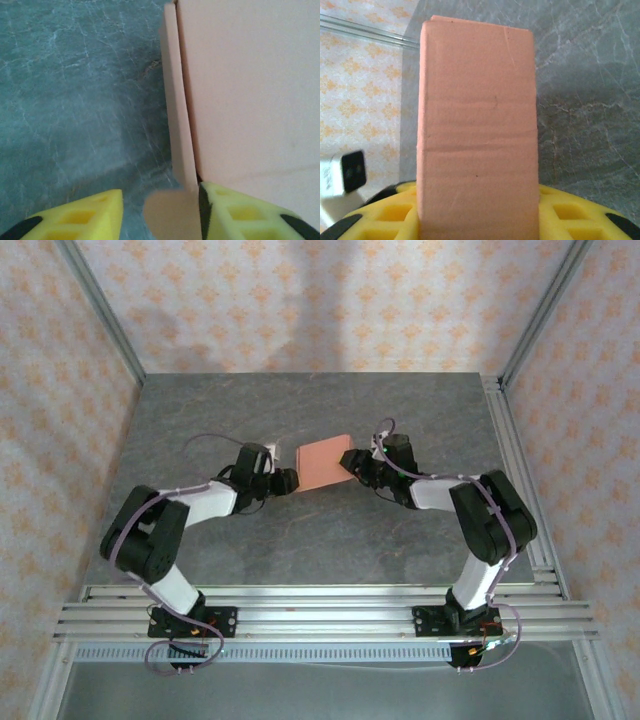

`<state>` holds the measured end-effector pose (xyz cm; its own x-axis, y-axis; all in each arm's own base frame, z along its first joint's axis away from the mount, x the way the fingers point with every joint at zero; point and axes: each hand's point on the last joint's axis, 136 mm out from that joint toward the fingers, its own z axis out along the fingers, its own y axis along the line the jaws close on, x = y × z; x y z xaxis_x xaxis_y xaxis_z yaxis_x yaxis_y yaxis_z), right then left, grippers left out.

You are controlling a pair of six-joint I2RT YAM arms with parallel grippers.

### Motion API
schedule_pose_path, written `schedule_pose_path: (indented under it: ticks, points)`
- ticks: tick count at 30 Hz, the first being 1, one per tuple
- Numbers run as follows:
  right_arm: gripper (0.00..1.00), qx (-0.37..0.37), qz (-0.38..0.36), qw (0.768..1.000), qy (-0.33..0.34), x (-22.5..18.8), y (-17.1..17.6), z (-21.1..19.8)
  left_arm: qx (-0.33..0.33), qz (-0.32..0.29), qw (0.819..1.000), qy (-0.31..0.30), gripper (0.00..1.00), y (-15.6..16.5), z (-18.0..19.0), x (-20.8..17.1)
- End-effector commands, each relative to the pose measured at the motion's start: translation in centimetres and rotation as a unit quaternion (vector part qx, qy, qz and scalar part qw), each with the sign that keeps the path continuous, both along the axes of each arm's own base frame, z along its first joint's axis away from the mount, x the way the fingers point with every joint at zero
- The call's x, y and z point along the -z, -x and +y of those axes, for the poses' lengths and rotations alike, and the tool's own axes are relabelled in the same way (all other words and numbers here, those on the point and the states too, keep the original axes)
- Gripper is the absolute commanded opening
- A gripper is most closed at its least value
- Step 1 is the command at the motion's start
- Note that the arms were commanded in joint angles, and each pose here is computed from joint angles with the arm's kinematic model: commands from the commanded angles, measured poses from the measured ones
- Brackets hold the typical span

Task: Fold the paper box

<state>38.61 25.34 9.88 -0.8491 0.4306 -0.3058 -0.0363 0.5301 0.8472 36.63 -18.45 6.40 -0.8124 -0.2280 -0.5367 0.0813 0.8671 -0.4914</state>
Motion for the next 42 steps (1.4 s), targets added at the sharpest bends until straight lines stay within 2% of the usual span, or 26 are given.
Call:
schedule_pose_path:
  ticks: [1, 3, 4, 6, 8, 9, 10, 11, 16, 22, 23, 25, 29, 33, 38, 42]
  points:
    - [0.41, 0.005, -0.047, 0.999, -0.008, -3.6, -1.3, -0.1, -0.002, -0.085, 0.989, -0.117, 0.51, 0.4, 0.6, -3.9]
    - [0.41, 0.005, -0.05, 0.999, -0.012, -4.1, -1.3, -0.2, 0.014, -0.118, 0.98, -0.161, 0.54, 1.0, -0.1, -5.8]
    - [0.4, 0.006, -0.051, 0.999, -0.014, -4.3, -1.4, -0.3, 0.018, -0.138, 0.973, -0.186, 0.6, 1.2, -0.4, -6.6]
    - [0.4, 0.006, -0.048, 0.999, -0.023, -4.7, -1.4, -0.6, 0.031, -0.174, 0.957, -0.229, 0.65, 1.9, -1.0, -8.0]
    - [0.39, 0.005, -0.042, 0.998, -0.036, -5.2, -1.3, -0.9, 0.043, -0.208, 0.936, -0.282, 0.78, 2.5, -1.5, -9.0]
    - [0.38, 0.004, -0.037, 0.998, -0.042, -5.4, -1.2, -1.1, 0.05, -0.223, 0.923, -0.31, 0.9, 2.8, -1.8, -9.3]
    - [0.37, 0.004, -0.035, 0.998, -0.047, -5.8, -1.1, -1.5, 0.053, -0.235, 0.909, -0.339, 0.97, 2.9, -1.9, -9.6]
    - [0.37, 0.003, -0.031, 0.998, -0.049, -6.1, -1.0, -1.8, 0.059, -0.245, 0.897, -0.364, 1.0, 3.1, -2.1, -9.7]
    - [0.35, -0.012, 0.004, 0.999, -0.044, -7.0, 0.3, -3.4, 0.099, -0.32, 0.797, -0.503, 1.0, 4.2, -4.9, -10.6]
    - [0.29, -0.024, 0.05, 0.998, -0.042, -8.0, 2.0, -5.9, 0.082, -0.362, 0.722, -0.583, 1.0, 4.4, -7.2, -11.7]
    - [0.29, -0.024, 0.057, 0.997, -0.042, -8.2, 2.2, -6.2, 0.076, -0.369, 0.714, -0.59, 1.0, 4.4, -7.5, -11.9]
    - [0.27, -0.028, 0.067, 0.996, -0.043, -8.5, 2.6, -6.7, 0.067, -0.378, 0.704, -0.597, 1.0, 4.5, -8.0, -12.2]
    - [0.27, -0.04, 0.095, 0.993, -0.049, -8.6, 3.3, -6.7, 0.054, -0.387, 0.695, -0.603, 1.0, 4.4, -8.2, -12.6]
    - [0.27, -0.047, 0.12, 0.99, -0.056, -8.1, 4.0, -6.5, 0.063, -0.372, 0.684, -0.624, 1.0, 4.0, -8.6, -12.0]
    - [0.25, -0.052, 0.14, 0.986, -0.079, -8.1, 4.5, -6.1, 0.066, -0.366, 0.682, -0.629, 0.98, 3.8, -9.0, -10.9]
    - [0.24, -0.053, 0.152, 0.982, -0.095, -8.2, 4.9, -5.9, 0.066, -0.363, 0.692, -0.62, 0.93, 3.7, -9.0, -10.3]
